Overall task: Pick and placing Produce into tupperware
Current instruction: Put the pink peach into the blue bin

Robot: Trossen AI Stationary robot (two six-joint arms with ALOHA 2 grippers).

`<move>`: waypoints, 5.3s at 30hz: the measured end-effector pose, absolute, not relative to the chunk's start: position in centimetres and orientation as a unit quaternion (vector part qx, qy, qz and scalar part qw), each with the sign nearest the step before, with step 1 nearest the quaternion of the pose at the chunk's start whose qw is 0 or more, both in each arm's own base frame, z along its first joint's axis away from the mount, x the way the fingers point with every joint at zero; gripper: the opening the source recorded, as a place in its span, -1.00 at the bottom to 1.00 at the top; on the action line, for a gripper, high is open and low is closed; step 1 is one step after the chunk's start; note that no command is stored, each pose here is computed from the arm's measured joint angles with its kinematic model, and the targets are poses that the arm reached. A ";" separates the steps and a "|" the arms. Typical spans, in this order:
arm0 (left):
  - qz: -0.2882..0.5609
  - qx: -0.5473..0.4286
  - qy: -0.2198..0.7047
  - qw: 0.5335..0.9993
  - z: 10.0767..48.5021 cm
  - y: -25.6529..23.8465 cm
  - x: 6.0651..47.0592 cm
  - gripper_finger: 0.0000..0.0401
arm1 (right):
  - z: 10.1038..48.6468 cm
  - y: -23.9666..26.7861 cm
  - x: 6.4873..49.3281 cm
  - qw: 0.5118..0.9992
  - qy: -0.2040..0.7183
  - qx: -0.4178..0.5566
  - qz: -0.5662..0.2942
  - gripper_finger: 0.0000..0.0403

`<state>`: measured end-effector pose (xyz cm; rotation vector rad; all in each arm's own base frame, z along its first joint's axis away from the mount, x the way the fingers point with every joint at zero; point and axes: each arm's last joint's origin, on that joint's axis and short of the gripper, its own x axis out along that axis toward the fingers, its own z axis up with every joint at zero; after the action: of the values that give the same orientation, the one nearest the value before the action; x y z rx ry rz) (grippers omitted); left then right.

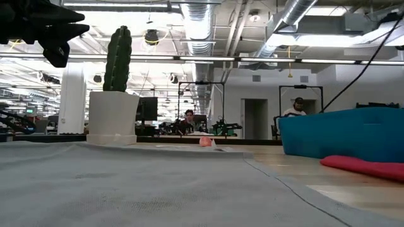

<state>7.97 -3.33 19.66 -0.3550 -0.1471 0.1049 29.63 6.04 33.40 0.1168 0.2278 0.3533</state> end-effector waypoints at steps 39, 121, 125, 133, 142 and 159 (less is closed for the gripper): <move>0.296 -0.131 -0.105 0.940 20.5 -1.5 7.6 -0.57 | 22.9 3.5 11.0 0.922 0.121 0.223 -0.294 -0.60; 0.258 -0.110 -0.113 0.953 20.6 -1.3 7.9 -0.57 | 20.7 -14.6 40.3 0.817 0.484 0.234 -0.211 0.29; 0.257 -0.108 -0.111 0.954 20.6 -1.3 7.9 -0.57 | 19.3 -15.8 40.8 0.775 0.526 0.290 -0.196 0.29; 0.244 -0.108 -0.112 0.957 20.6 -1.4 7.9 -0.57 | 17.8 -16.8 41.8 0.747 0.558 0.303 -0.196 0.29; 0.238 -0.108 -0.113 0.959 20.6 -1.4 7.9 -0.57 | 17.0 -18.0 42.2 0.721 0.564 0.347 -0.204 0.29; 0.233 -0.110 -0.117 0.959 20.7 -1.4 7.9 -0.57 | 17.2 -19.9 41.8 0.699 0.522 0.455 -0.178 0.29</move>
<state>7.92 -1.43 20.68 -0.2235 -0.2377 0.4722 41.84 -19.88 17.24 1.0132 1.1635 -0.3970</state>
